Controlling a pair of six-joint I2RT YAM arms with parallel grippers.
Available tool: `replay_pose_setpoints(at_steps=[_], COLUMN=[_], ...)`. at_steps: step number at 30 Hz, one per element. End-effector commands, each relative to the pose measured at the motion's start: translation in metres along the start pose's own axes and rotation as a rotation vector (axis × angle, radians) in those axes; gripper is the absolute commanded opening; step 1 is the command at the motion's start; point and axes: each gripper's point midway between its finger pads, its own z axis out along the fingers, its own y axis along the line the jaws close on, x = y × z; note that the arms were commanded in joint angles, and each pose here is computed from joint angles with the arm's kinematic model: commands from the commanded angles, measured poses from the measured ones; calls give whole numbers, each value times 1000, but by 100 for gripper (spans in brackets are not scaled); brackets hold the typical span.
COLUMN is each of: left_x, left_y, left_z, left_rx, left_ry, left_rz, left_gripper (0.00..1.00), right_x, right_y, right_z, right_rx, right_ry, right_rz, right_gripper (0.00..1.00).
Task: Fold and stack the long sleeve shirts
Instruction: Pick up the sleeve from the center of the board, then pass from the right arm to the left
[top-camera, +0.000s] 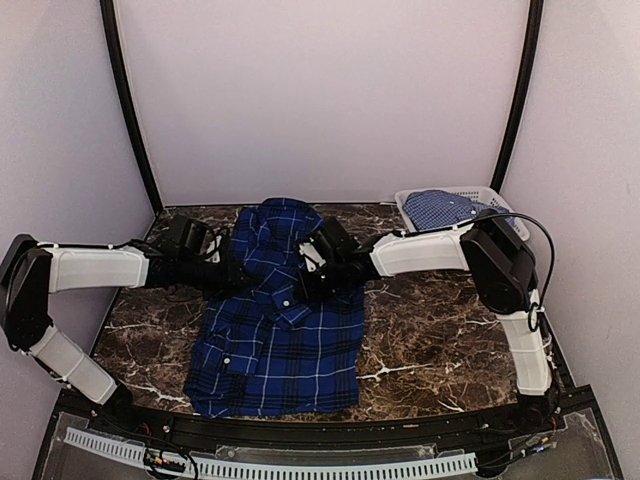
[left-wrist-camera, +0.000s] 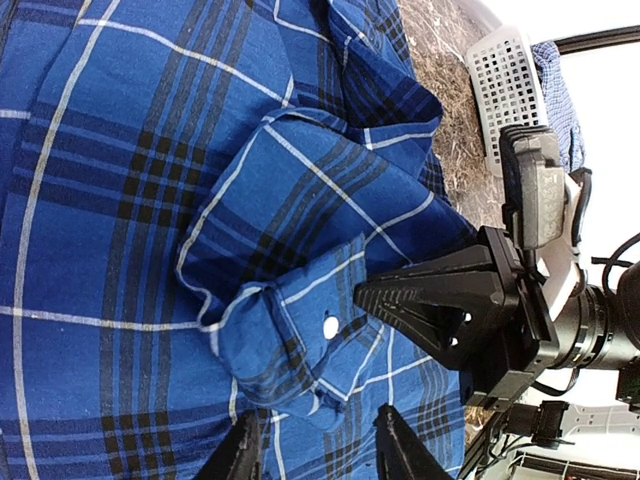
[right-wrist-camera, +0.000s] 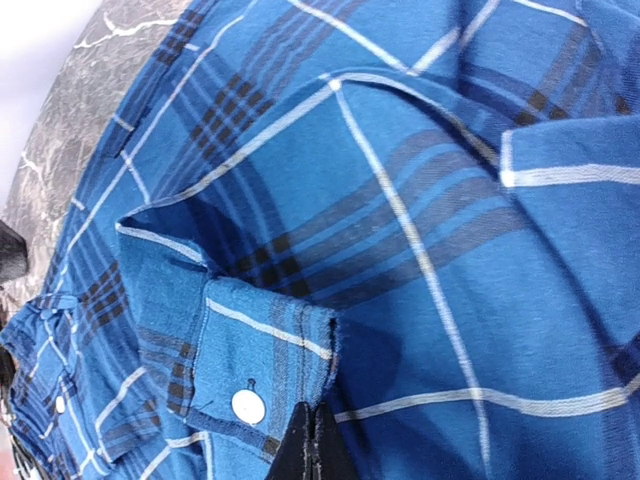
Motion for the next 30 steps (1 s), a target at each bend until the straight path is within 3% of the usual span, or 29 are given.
replay_pose_setpoints(at_steps=[1,9,11,16,22,30], left_x=[6,16,23,41,43,50], left_y=[-9,5,7,14,21,35], left_z=[-9,-26,-27,-25,-26,-22], left_rx=[48,0,19,63,64,37], left_ry=[-5,-40,-35,-8,-36,-43], left_rz=[-13,-75,-103,-176,-232,-268], left_gripper=[38,39,42,64,70,70], right_x=[-21,-6,-2,8,17,21], right_y=[47,111,124,147,165,165], right_z=[-18,-17,-14,-5,-6,-13], right_rx=[-123,-255,-276,-325,-355,-360], right_ry=[-60,-40,-33,-10,4,6], right_rz=[-24,-59,-69,-85,-112,-126], right_gripper=[0,0,0,0,0,20])
